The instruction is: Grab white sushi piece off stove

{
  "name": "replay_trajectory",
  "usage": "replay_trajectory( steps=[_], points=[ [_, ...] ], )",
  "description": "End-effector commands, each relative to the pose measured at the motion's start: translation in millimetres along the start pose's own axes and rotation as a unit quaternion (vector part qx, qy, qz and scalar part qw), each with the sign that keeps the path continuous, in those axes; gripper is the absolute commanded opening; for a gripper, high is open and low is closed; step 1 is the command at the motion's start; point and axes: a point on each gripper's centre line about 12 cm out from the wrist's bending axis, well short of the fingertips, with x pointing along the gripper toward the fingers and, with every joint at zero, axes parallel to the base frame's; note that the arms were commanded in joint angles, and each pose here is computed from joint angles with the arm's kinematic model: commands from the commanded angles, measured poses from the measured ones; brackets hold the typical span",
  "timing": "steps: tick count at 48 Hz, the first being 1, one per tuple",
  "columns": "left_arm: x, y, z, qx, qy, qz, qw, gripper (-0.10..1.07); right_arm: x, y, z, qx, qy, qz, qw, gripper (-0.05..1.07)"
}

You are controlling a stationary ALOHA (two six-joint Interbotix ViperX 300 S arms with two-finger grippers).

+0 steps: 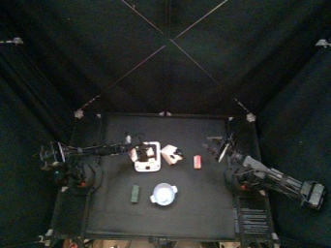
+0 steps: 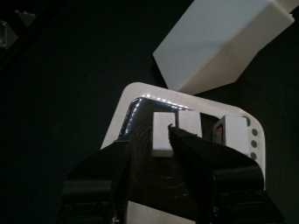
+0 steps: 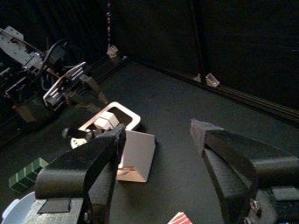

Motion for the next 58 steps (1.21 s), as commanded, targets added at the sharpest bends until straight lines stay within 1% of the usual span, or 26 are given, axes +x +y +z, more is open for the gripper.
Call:
replay_trajectory(
  steps=[1, 6, 16, 38, 52, 58],
  points=[
    [-3, -1.1, 6.4, 0.014, -0.011, -0.003, 0.9998, 0.76, 2, 1, 3, 0.0, -0.003, 0.001, 1.0, 0.93],
    [-3, -2.6, 3.3, 0.024, -0.007, -0.007, 0.9997, 0.76, 2, 1, 4, 0.001, -0.004, 0.001, 1.0, 0.93],
    [0, -2.0, 0.0, 0.022, 0.0, -0.007, 0.9997, 0.76, 2, 1, 3, 0.002, -0.003, 0.001, 1.0, 0.93],
    [3, -2.2, 0.4, 0.021, 0.001, -0.008, 0.9997, 0.76, 2, 1, 3, 0.002, -0.004, 0.001, 1.0, 0.93],
    [7, -4.4, -4.6, 0.02, 0.01, -0.012, 0.9997, 0.76, 2, 1, 3, 0.002, -0.003, 0.001, 1.0, 0.93],
    [9, -4.7, -4.4, 0.019, 0.01, -0.012, 0.9997, 0.76, 2, 1, 3, 0.002, -0.003, 0.0, 1.0, 0.93]
  ],
)
